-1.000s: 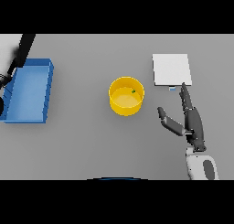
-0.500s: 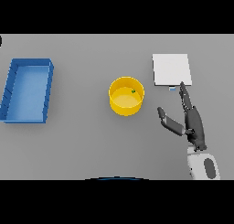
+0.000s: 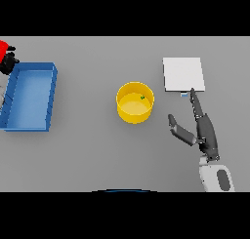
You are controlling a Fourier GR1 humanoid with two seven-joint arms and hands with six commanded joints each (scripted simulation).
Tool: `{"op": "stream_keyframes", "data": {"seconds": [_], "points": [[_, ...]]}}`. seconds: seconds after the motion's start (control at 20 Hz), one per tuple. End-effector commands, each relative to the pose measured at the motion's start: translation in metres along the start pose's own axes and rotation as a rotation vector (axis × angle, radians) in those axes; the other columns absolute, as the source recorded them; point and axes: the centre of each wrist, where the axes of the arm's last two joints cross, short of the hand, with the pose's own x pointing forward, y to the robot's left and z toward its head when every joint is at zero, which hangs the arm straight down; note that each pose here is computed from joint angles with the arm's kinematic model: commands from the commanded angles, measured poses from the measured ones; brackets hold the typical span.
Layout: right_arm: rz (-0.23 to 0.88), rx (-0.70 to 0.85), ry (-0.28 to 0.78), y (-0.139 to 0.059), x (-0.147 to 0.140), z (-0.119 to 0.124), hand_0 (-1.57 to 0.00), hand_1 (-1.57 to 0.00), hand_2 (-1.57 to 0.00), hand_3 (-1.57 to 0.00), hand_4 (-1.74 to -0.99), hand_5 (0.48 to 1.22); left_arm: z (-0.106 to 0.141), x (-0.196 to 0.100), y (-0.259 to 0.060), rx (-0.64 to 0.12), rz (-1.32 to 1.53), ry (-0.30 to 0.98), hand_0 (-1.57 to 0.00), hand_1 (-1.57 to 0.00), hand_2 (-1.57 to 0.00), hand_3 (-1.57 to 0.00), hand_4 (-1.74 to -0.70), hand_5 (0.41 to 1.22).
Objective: Pick up the red beaker and tilt it to pour out 1 green nut into yellow bowl. Pick up the yellow bowl and place it on the metallic measuring scale.
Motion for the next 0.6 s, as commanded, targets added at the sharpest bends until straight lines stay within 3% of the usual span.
{"op": "stream_keyframes", "data": {"seconds": [0.0,0.1,0.2,0.35,0.4,0.45,0.5,0.55], "points": [[0.008,0.005,0.009,0.001,-0.002,0.000,0.00,0.00,0.00,0.00,-1.214,0.664,0.004,-0.005,-0.003,-0.002,0.007,0.011,-1.57,-1.57,-1.57,-1.47,-1.74,1.221],[-0.002,0.006,-0.014,-0.002,0.000,0.000,0.00,0.00,0.00,0.00,-1.217,0.666,0.008,-0.016,-0.008,-0.006,0.017,0.040,-1.57,-1.57,-1.57,-1.51,-1.74,1.221],[0.010,0.005,-0.004,-0.002,-0.003,0.005,0.00,0.00,0.00,0.00,-1.214,0.666,0.014,-0.020,-0.013,-0.017,0.017,0.061,-1.57,-1.57,-1.57,-1.53,-1.74,1.166],[0.007,0.002,-0.021,-0.005,0.002,0.005,0.00,0.00,0.00,0.00,-1.205,0.664,0.021,-0.029,-0.020,-0.016,-0.007,0.075,-1.57,-1.57,-1.57,-1.55,-1.74,0.967],[0.006,0.004,-0.019,-0.002,0.001,0.003,0.00,0.00,0.00,0.00,-1.202,0.667,0.022,-0.033,-0.019,-0.031,-0.027,0.083,-1.57,-1.57,-1.57,-1.55,-1.67,0.908],[0.006,0.004,-0.008,-0.001,0.000,0.002,0.00,0.00,0.00,0.00,-1.197,0.664,0.023,-0.032,-0.021,-0.067,-0.050,0.082,-1.57,-1.57,-1.57,-1.50,-1.53,0.865],[0.005,0.004,-0.006,0.000,0.000,0.002,0.00,0.00,0.00,0.00,-1.192,0.663,0.023,-0.033,-0.021,-0.080,-0.061,0.078,-1.56,-1.45,-1.43,-1.36,-1.37,0.830],[-0.005,0.004,-0.019,0.000,0.000,0.007,0.00,0.00,0.00,0.00,-1.188,0.663,0.027,-0.033,-0.016,-0.153,-0.063,0.072,-1.46,-1.18,-1.19,-1.13,-1.23,0.803]]}}
